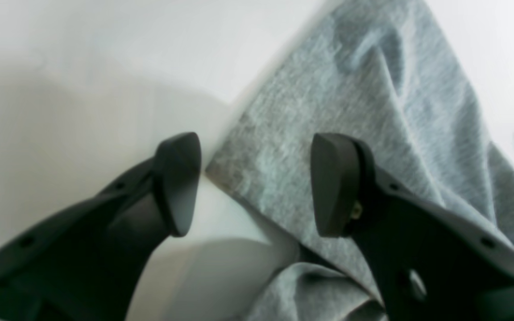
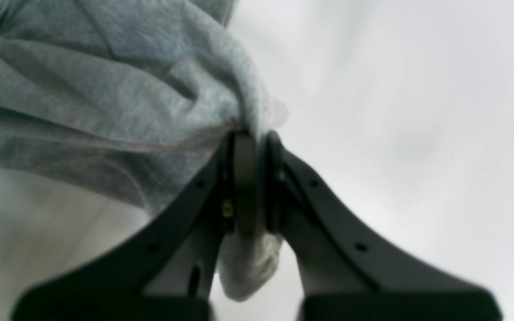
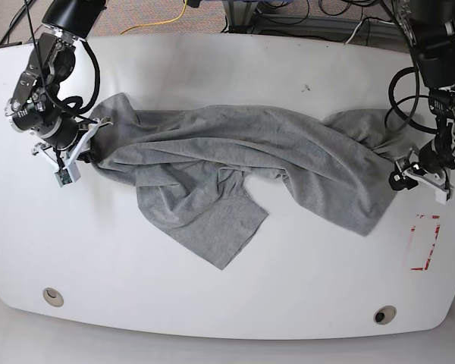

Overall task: Layout the t-shirt on the table in an organized manner, then fold the t-shirt properly
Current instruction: 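Open the left gripper and regrasp the t-shirt's hem corner, then lift the t-shirt high with both grippers, stretching it between them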

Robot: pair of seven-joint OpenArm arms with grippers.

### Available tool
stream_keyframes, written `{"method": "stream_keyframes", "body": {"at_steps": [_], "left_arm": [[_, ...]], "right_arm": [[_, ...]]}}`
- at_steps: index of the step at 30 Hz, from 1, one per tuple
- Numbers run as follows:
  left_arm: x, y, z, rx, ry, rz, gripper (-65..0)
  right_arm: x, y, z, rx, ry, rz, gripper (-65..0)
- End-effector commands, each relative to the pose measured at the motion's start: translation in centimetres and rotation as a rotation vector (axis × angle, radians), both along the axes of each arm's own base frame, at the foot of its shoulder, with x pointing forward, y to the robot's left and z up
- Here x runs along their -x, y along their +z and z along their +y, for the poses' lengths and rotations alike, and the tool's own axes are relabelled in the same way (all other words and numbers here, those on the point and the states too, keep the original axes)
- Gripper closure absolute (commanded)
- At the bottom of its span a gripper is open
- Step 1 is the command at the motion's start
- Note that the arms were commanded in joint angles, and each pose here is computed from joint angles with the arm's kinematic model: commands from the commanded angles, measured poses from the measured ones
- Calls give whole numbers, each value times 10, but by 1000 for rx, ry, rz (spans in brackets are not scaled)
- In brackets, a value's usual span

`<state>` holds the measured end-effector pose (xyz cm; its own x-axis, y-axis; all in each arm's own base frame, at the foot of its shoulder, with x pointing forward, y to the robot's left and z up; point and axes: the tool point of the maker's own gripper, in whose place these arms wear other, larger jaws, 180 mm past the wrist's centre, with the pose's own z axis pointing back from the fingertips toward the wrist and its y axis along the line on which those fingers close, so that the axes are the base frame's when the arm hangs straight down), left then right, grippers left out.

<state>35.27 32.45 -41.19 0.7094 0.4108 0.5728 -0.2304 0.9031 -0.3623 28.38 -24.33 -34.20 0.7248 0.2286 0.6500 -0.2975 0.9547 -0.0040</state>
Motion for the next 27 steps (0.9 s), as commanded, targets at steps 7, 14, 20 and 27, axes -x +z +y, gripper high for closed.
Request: {"method": "stream_keyframes", "body": {"at_steps": [7,14,20,27], "left_arm": [[2,-5,-5,-7,-9,33,-82],[1,-5,-6,-6,-10,30,-94],[-6,1,-7,-4,-11,11,-82],[-13,7,-4,-12,1,-25,0]], "right_arm": [[-9,15,-1,-4,5,-56,-8],[-9,15,0,-5,4,-56,-8],[-9,15,0,-5,4,-56,-8],[-9,15,0,-7,4,-56,-8]]}}
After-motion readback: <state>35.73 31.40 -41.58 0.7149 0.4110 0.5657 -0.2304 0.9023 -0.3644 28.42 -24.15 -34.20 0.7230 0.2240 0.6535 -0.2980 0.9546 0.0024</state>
